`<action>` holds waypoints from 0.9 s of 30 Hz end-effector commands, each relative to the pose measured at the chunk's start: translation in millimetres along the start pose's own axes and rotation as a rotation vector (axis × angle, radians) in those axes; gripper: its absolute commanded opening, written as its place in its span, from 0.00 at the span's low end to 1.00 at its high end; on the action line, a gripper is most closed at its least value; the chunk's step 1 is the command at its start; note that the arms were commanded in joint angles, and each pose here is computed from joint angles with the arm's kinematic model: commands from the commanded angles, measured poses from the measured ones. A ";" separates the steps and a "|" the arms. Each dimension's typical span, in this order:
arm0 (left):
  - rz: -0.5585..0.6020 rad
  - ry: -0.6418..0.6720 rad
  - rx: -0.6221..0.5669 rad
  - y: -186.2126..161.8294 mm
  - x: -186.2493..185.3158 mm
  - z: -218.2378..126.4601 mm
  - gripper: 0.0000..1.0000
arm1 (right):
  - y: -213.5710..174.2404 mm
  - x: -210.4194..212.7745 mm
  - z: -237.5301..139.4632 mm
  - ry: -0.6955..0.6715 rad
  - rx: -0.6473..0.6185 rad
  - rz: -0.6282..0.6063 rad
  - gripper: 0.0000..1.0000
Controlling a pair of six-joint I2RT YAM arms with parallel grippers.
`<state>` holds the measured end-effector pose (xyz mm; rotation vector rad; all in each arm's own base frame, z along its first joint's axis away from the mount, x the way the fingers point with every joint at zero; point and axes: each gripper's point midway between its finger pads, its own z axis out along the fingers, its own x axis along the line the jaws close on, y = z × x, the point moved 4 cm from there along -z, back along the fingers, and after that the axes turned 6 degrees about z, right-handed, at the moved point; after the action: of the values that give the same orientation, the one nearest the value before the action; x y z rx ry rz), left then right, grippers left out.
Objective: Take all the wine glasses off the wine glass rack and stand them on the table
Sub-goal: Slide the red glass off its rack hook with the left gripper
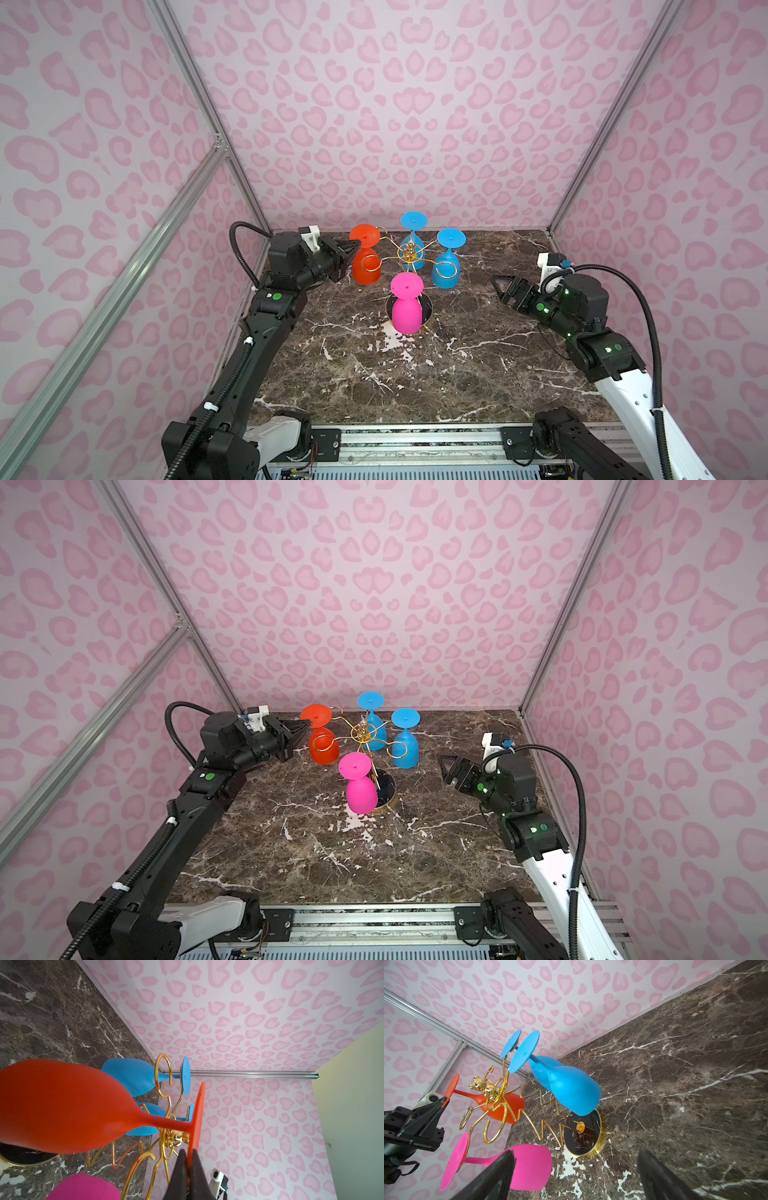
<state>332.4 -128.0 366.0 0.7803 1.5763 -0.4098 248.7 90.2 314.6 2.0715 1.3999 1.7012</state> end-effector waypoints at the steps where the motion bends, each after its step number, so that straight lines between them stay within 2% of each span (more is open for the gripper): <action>1: 0.026 -0.011 -0.001 1.6 -1.6 -6.2 0.04 | 1.5 4.0 -0.5 0.013 0.005 -0.009 0.94; 6: 0.055 0.011 -0.017 1.9 3.7 -17.1 0.04 | 3.5 7.8 -1.5 0.021 0.008 -0.024 0.94; 11: 0.131 0.017 -0.036 -2.1 1.5 -30.8 0.04 | 4.9 17.9 -4.2 0.040 0.041 -0.077 0.94; 19: 0.383 0.043 -0.075 -7.1 -22.2 -56.6 0.03 | 9.5 40.3 -2.8 0.097 0.079 -0.138 0.94; 22: 0.486 0.013 -0.087 -10.9 -37.9 -66.9 0.03 | 13.2 51.3 -0.9 0.129 0.089 -0.154 0.94; 27: 0.713 -0.068 -0.097 -24.8 -71.9 -82.2 0.03 | 19.4 86.5 0.6 0.268 0.139 -0.185 0.91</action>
<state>265.7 -105.1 426.8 1.0827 1.2913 0.0332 257.7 126.2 370.6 1.8648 1.6817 1.8074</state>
